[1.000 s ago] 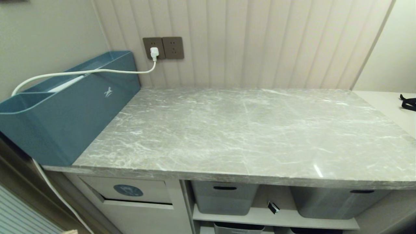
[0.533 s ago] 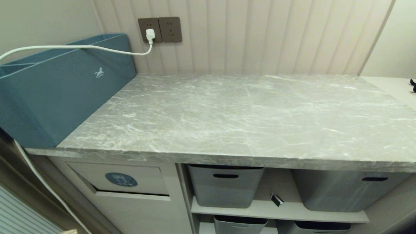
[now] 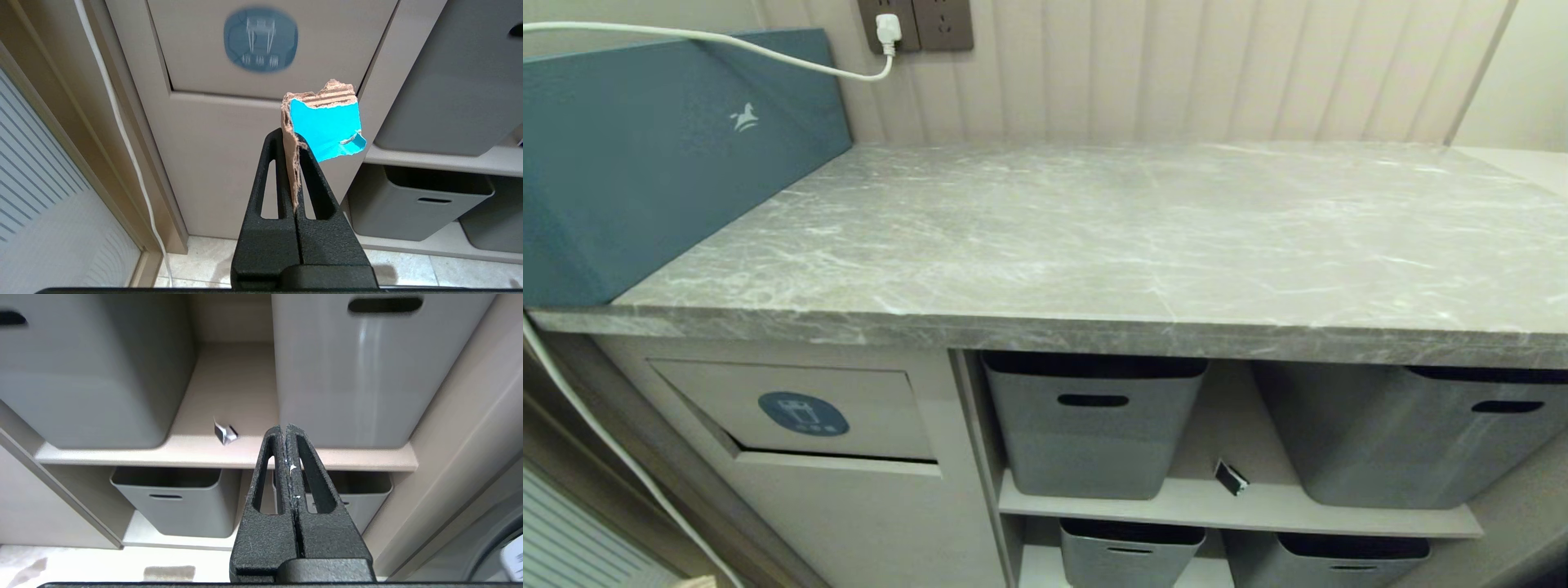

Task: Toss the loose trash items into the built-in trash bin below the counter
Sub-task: Put the garbage in the trash can

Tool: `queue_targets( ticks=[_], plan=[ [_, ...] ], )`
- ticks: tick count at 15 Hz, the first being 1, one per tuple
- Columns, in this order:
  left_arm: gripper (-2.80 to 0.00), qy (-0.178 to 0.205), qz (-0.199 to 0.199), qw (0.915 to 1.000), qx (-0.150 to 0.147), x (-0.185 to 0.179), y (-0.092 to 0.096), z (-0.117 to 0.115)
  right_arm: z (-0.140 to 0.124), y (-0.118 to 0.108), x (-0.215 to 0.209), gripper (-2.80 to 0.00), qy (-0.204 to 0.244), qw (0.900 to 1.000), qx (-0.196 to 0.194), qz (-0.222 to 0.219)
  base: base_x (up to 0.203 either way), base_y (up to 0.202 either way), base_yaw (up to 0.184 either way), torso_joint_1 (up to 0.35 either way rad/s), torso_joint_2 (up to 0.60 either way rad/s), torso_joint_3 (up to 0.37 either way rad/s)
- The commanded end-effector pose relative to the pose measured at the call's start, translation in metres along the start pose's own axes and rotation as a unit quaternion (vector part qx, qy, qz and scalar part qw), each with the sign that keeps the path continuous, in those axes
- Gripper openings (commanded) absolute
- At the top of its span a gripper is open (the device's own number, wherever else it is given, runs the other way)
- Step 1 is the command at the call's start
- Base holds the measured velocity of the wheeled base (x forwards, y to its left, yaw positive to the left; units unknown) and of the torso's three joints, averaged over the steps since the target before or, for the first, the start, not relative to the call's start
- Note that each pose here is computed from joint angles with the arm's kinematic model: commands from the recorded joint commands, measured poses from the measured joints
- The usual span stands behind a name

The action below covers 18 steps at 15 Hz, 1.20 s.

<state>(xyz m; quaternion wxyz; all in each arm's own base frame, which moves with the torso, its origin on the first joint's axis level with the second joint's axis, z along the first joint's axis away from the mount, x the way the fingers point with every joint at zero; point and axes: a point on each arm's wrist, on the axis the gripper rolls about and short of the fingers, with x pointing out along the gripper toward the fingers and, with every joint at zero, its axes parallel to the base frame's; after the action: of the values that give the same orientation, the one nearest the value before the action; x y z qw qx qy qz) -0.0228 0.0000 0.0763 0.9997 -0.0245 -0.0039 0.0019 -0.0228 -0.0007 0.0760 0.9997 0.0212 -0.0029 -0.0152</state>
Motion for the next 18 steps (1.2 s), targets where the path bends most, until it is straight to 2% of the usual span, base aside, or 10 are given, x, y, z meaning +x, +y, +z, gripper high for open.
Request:
queue_targets(
  ticks=[1, 8, 10, 15, 16, 18],
  plan=[
    [-2.8, 0.002, 0.0, 1.0, -0.001, 0.0, 0.0, -0.001, 0.0, 0.0, 0.0, -2.8, 0.001, 1.0, 0.0, 0.0, 0.0, 0.0, 0.0, -0.167, 0.45, 0.286],
    [-2.8, 0.0, 0.001, 1.0, -0.008, 0.0, 0.0, 0.0, 0.0, 0.0, 0.0, -2.8, 0.0, 1.0, 0.0, 0.0, 0.0, 0.0, 0.0, -0.14, 0.45, 0.306],
    [-2.8, -0.001, 0.001, 0.9998, -0.022, 0.0, 0.0, 0.0, 0.0, 0.0, 0.0, -2.8, 0.001, 1.0, 0.0, 0.0, 0.0, 0.0, 0.0, -0.048, 0.19, 0.136],
    [-2.8, -0.001, 0.002, 0.9998, -0.021, 0.0, 0.0, 0.0, 0.0, 0.0, 0.0, -2.8, 0.0, 1.0, 0.0, 0.001, 0.0, 0.0, 0.0, -0.006, 0.03, 0.026],
    [-2.8, -0.006, 0.001, 0.9998, -0.021, 0.0, 0.0, 0.002, 0.0, 0.0, 0.0, -2.8, 0.0, 1.0, 0.0, 0.001, 0.0, 0.0, 0.0, 0.0, 0.0, 0.0],
    [-2.8, -0.035, -0.004, 0.9991, -0.022, -0.005, -0.001, 0.028, 0.0, 0.0, 0.0, -2.8, 0.0, 1.0, 0.0, 0.0, 0.0, 0.0, 0.0, 0.0, 0.0, 0.0]
  ],
)
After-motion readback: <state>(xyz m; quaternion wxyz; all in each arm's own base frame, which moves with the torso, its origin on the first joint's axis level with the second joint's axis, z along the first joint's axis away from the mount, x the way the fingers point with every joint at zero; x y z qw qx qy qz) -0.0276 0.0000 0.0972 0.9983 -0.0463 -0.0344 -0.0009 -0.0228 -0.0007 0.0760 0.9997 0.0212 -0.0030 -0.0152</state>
